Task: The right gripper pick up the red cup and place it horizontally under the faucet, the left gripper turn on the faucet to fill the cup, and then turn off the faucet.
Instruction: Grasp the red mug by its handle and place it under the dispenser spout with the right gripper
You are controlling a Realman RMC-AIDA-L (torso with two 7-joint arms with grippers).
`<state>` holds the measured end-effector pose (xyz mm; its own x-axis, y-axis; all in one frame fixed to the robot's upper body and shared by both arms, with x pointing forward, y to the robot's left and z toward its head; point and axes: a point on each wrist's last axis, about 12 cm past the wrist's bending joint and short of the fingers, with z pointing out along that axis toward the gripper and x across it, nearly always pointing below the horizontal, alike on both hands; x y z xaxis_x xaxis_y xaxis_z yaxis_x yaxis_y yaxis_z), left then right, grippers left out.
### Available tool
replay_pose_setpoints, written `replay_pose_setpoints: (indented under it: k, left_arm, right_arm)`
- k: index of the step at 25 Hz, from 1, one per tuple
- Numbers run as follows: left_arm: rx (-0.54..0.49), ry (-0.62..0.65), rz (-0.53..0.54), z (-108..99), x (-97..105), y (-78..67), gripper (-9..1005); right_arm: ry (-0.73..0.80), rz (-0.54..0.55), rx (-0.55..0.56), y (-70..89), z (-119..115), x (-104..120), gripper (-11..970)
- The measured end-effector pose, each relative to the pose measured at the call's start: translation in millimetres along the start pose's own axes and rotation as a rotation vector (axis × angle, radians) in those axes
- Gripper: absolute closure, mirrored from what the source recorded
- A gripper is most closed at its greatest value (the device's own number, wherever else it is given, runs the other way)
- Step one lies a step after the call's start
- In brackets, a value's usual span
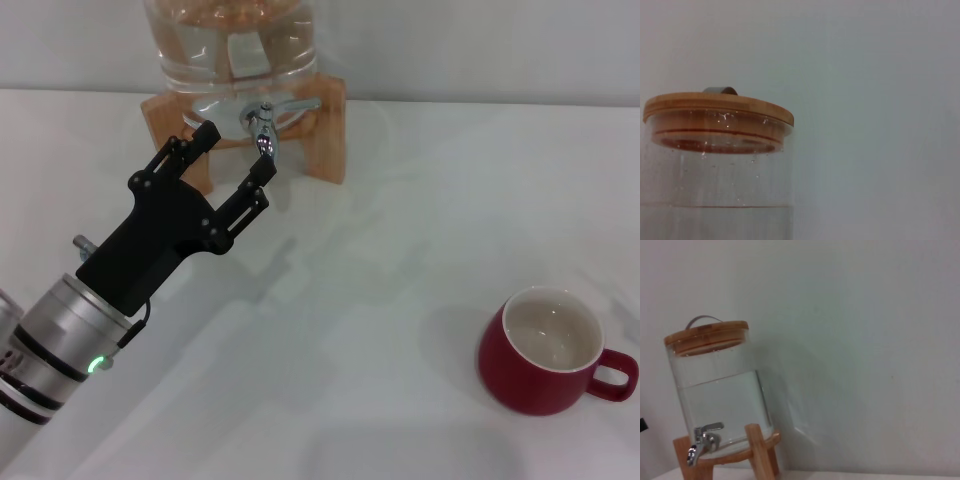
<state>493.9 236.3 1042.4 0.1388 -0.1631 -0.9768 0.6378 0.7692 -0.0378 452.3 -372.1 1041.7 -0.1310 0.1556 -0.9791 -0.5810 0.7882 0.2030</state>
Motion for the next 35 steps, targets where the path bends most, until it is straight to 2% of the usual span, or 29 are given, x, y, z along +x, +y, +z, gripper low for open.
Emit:
replay_pose_setpoints:
  k: [8, 16, 25, 35]
  left_arm:
    - [0.001, -0.001, 0.001, 0.8, -0.3, 0.0, 238]
    - [0.003, -0.002, 0.002, 1.4, -0.6, 0.4, 238]
    - [0.003, -0.001, 0.002, 1.1, -0.6, 0.6, 238]
    - [0.006, -0.008, 0.003, 1.5, -1.5, 0.3, 237]
  right_arm:
    - [0.087, -0.012, -0.042, 2.8, -20.3, 5.8, 99]
    - [0.126, -0.006, -0.089, 7.4, -29.9, 8.1, 99]
    - [0.205, -0.001, -0.158, 12.4, -32.6, 13.4, 99]
    - [0.229, 0.001, -0.155, 15.9, -24.7, 20.9, 100]
